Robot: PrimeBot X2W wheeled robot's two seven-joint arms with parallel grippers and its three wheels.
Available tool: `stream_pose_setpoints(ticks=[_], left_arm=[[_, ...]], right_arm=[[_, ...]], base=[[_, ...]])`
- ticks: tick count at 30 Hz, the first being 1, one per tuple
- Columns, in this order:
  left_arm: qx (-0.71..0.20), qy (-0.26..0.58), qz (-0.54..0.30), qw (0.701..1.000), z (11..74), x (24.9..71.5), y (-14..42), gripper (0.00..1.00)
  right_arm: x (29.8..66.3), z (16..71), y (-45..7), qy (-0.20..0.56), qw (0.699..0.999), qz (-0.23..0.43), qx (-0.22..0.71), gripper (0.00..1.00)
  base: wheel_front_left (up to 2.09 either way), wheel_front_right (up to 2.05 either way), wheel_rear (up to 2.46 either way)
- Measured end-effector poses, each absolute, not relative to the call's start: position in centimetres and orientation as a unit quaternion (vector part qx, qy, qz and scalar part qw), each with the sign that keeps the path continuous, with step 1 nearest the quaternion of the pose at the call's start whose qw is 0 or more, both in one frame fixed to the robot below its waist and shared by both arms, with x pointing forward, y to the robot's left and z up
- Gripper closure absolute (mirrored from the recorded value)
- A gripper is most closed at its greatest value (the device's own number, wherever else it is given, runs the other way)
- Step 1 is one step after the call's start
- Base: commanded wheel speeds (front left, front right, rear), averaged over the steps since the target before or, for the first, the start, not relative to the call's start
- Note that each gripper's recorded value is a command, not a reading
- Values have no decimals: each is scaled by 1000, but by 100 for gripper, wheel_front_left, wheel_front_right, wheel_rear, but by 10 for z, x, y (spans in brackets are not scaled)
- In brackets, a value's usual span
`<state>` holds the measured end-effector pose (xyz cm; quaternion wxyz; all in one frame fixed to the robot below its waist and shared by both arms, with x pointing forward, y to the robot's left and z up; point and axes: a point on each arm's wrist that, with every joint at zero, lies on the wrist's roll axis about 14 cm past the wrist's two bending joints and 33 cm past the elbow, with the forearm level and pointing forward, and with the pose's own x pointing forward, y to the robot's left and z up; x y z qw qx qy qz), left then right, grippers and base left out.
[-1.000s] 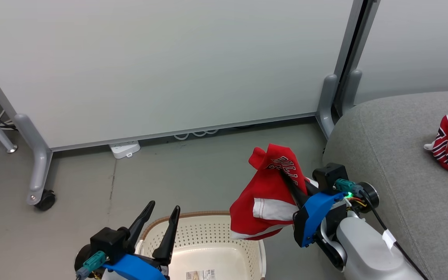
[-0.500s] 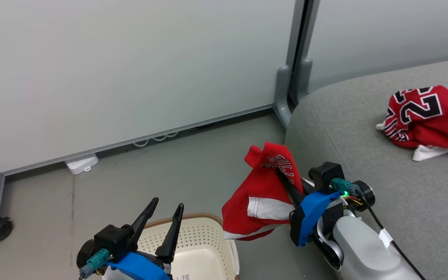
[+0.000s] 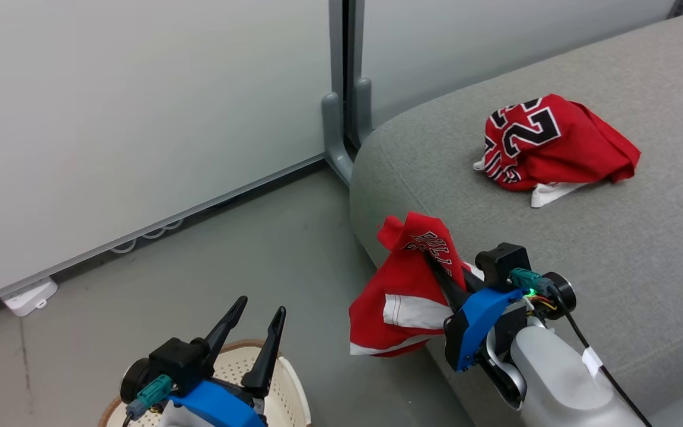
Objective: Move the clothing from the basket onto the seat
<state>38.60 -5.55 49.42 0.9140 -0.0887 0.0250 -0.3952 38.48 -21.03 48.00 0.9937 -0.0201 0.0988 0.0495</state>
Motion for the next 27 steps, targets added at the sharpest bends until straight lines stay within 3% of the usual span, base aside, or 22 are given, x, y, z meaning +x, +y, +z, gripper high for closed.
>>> stream_pose_setpoints(ticks=[11,27], left_arm=[[-89,30,-439,894,492,382,-88,0],[-92,35,-443,891,488,386,-91,0]], right_arm=[[365,476,-241,106,994,4,-16,100],[370,473,-253,112,994,-13,-10,100]], base=[[0,0,0],[0,0,0]])
